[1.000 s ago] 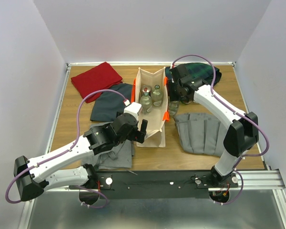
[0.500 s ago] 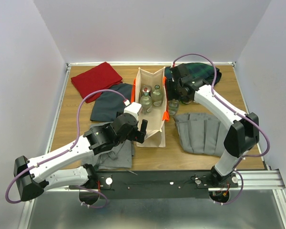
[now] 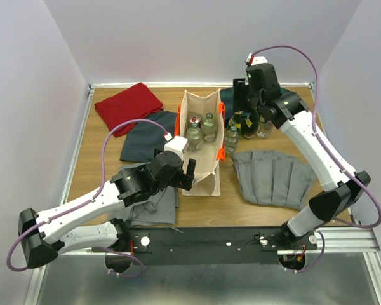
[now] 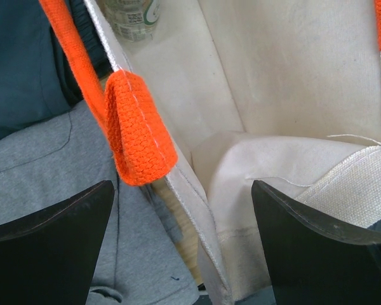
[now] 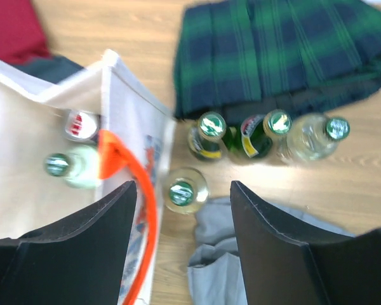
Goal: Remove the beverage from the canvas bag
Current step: Place the drink at the center of the board, then take out the drink from the canvas bag.
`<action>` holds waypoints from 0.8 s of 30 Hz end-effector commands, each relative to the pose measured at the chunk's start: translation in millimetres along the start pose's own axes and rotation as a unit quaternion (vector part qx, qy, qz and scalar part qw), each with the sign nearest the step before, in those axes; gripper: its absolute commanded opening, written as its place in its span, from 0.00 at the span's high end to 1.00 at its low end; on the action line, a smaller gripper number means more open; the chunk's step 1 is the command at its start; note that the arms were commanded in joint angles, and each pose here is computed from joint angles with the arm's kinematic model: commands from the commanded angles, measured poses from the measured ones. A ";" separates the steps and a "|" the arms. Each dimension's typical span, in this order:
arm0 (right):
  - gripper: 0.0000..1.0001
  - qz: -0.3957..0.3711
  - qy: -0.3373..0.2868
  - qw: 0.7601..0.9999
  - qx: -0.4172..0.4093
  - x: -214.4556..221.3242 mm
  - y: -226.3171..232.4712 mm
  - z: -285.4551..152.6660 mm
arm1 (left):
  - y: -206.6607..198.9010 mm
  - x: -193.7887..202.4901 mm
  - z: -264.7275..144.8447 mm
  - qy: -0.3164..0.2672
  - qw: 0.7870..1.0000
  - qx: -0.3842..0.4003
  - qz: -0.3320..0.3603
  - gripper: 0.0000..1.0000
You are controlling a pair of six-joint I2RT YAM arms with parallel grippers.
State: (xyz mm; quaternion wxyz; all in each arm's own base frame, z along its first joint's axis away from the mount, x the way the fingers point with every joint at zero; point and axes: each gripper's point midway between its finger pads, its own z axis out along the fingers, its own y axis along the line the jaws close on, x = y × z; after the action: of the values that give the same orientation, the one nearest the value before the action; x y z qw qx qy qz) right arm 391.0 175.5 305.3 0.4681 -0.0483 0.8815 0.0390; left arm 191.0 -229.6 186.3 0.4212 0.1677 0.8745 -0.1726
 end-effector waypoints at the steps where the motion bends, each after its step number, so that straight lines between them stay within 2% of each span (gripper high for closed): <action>1: 0.31 0.010 -0.011 0.999 -0.050 -21.9 14.0 -27.5 | 20.7 1.7 -9.6 -0.009 0.999 -0.042 0.000 0.01; 6: 0.31 -0.022 0.032 0.994 -0.103 -11.2 48.5 -26.2 | 29.8 -2.7 -12.5 -0.019 0.998 -0.067 -0.008 0.01; 13: 0.31 -0.062 0.042 0.981 -0.178 -2.1 101.5 -32.0 | 23.3 -1.4 -8.4 -0.011 0.998 -0.059 -0.014 0.01; 20: 0.31 -0.082 0.052 0.973 -0.208 7.9 126.4 -33.0 | 22.1 -2.6 -8.9 -0.013 0.998 -0.056 -0.017 0.01; 24: 0.31 -0.095 0.078 0.969 -0.214 28.5 130.9 -23.1 | 22.8 -4.3 -10.3 -0.015 0.998 -0.057 -0.017 0.01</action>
State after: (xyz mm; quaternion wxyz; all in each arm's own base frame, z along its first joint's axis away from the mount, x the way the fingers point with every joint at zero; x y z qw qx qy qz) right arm 348.9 292.8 315.2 0.4048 -0.2050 0.8746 0.1707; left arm 195.5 -213.4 191.0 0.4375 0.1295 0.8769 -0.1513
